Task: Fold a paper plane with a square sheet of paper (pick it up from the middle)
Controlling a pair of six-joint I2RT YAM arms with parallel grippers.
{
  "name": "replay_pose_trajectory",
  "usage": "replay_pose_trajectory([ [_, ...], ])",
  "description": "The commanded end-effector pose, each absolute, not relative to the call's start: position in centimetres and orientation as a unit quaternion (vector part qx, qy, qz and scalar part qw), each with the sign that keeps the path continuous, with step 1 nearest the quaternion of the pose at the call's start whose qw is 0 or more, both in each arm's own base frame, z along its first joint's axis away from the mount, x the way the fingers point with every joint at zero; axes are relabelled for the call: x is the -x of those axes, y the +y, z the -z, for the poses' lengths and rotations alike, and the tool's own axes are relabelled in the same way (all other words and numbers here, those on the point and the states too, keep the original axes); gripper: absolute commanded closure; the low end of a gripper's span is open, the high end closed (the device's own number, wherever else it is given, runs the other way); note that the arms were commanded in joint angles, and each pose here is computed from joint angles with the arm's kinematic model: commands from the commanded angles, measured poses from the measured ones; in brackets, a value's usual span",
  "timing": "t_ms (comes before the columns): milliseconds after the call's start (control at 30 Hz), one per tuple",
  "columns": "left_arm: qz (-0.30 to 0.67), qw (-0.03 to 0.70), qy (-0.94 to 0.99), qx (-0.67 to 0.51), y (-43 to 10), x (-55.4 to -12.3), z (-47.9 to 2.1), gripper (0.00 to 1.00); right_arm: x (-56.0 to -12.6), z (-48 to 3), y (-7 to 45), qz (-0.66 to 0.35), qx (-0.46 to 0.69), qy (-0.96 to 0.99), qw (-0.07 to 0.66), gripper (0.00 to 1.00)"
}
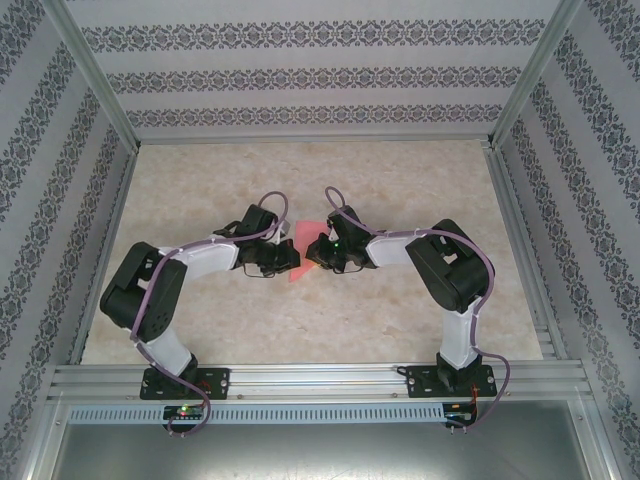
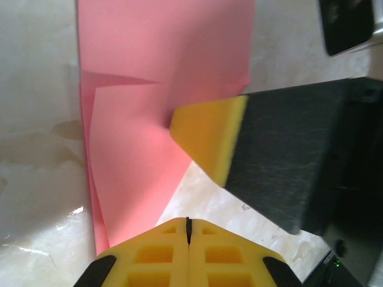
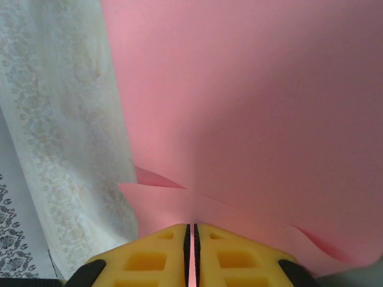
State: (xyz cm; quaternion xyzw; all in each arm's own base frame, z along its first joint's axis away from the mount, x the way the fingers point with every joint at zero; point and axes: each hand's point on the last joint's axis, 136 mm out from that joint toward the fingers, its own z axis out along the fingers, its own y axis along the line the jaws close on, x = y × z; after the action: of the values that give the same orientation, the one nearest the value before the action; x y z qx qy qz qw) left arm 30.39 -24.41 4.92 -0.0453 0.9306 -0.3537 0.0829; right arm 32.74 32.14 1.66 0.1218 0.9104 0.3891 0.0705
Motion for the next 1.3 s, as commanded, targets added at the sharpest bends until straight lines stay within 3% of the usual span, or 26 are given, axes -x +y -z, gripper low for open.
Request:
replay_pose_trajectory([
  [0, 0.344, 0.054, 0.936, 0.052, -24.8, -29.2, -3.6, 0.94, -31.1, 1.9, 30.2, -0.330, -0.148, 0.931, 0.050, 0.86],
  [1267, 0.250, 0.008, 0.966, 0.059, -21.4, -26.2, 0.3, 0.95, -30.6, 2.6, 29.6, -0.313, -0.150, 0.937, 0.043, 0.86],
])
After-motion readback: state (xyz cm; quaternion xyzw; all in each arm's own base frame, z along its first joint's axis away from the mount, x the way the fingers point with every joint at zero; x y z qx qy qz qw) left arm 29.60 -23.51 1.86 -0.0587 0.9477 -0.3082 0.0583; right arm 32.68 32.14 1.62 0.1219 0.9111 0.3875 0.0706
